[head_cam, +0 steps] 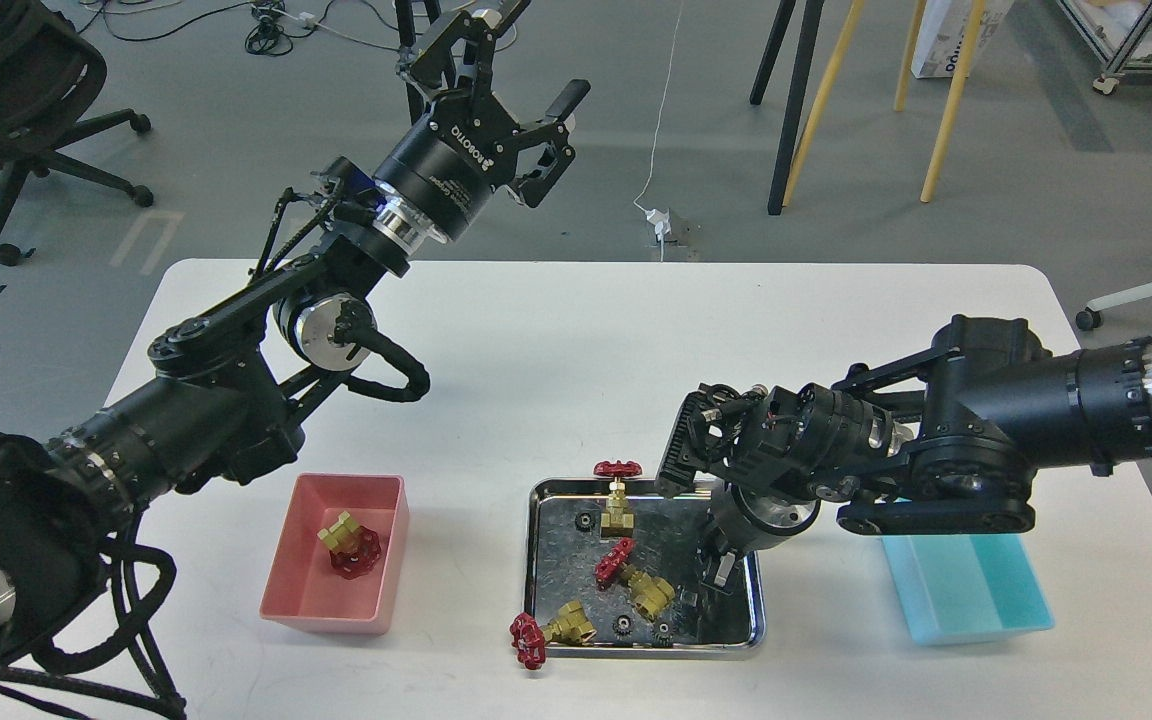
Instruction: Place valve in pink box and gear in blue box
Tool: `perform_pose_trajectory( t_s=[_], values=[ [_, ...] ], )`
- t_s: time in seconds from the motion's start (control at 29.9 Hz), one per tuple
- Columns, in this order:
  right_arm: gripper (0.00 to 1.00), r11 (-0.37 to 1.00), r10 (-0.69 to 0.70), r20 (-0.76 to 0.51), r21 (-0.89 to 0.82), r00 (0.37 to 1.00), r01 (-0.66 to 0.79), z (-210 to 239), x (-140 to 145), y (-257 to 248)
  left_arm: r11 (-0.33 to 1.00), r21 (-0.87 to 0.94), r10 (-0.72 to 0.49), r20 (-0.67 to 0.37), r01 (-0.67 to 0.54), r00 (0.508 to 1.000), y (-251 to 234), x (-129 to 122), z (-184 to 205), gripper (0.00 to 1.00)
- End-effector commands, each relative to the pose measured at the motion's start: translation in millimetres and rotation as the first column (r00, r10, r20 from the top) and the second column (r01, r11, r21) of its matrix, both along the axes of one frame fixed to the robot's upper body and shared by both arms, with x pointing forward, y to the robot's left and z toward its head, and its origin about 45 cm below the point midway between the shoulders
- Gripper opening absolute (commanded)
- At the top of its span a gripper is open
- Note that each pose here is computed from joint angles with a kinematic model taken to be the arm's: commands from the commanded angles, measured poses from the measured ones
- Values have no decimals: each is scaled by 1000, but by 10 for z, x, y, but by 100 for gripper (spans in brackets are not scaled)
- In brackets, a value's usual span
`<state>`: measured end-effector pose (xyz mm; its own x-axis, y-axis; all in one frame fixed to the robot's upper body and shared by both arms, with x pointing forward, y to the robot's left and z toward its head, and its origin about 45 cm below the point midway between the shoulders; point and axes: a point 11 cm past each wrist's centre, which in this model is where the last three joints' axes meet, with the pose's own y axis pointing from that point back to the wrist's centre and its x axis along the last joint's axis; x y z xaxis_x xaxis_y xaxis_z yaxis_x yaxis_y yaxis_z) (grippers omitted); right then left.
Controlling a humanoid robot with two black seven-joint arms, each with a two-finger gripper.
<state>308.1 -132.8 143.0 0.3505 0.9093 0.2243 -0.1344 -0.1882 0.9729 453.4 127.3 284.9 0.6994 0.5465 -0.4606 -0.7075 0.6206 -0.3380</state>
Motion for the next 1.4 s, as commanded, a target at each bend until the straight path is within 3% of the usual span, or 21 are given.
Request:
perform_pose_trajectory(
  t_s=[0.0, 0.2, 0.33, 0.53, 0.84, 0.97, 1.04, 1.14, 1.27, 1.37],
  values=[
    [13, 999, -41, 52, 16, 998, 40, 218, 192, -107, 1000, 0, 0, 0, 0, 1000, -1, 0, 0, 82],
    [13, 983, -185, 136, 32, 973, 183, 668, 465, -727, 1000, 0, 0, 0, 0, 1000, -1, 0, 0, 82],
    [13, 946, -323, 161, 48, 933, 320, 851, 477, -1315, 1000, -3, -7, 0, 7, 1000, -28, -12, 3, 82],
    [13, 879, -476, 128, 67, 870, 471, 943, 123, -1992, 1000, -10, -26, -4, 26, 1000, -130, -41, -9, 82],
    [22, 844, -536, 41, 27, 843, 536, 626, -201, -2210, 999, -5, -49, -2, 49, 999, -238, -78, -27, 82],
    [40, 839, -544, 27, 37, 839, 543, 586, -221, -2190, 999, 0, -46, -1, 46, 999, -219, -74, -30, 82],
    [57, 835, -550, 22, 49, 835, 549, 591, -209, -2169, 999, 1, -47, -1, 47, 999, -221, -76, -33, 82],
    [96, 825, -563, 30, 71, 826, 560, 634, -173, -2174, 999, 1, -47, -1, 47, 999, -221, -76, -33, 82],
    [100, 777, -625, 64, 142, 778, 613, 798, 48, -2242, 998, 26, -49, 10, 49, 999, -199, -77, -40, 82],
    [100, 649, -737, 0, 278, 676, 708, 1021, 310, -2204, 997, 72, -45, 28, 43, 999, -128, -66, -61, 82]
  ],
)
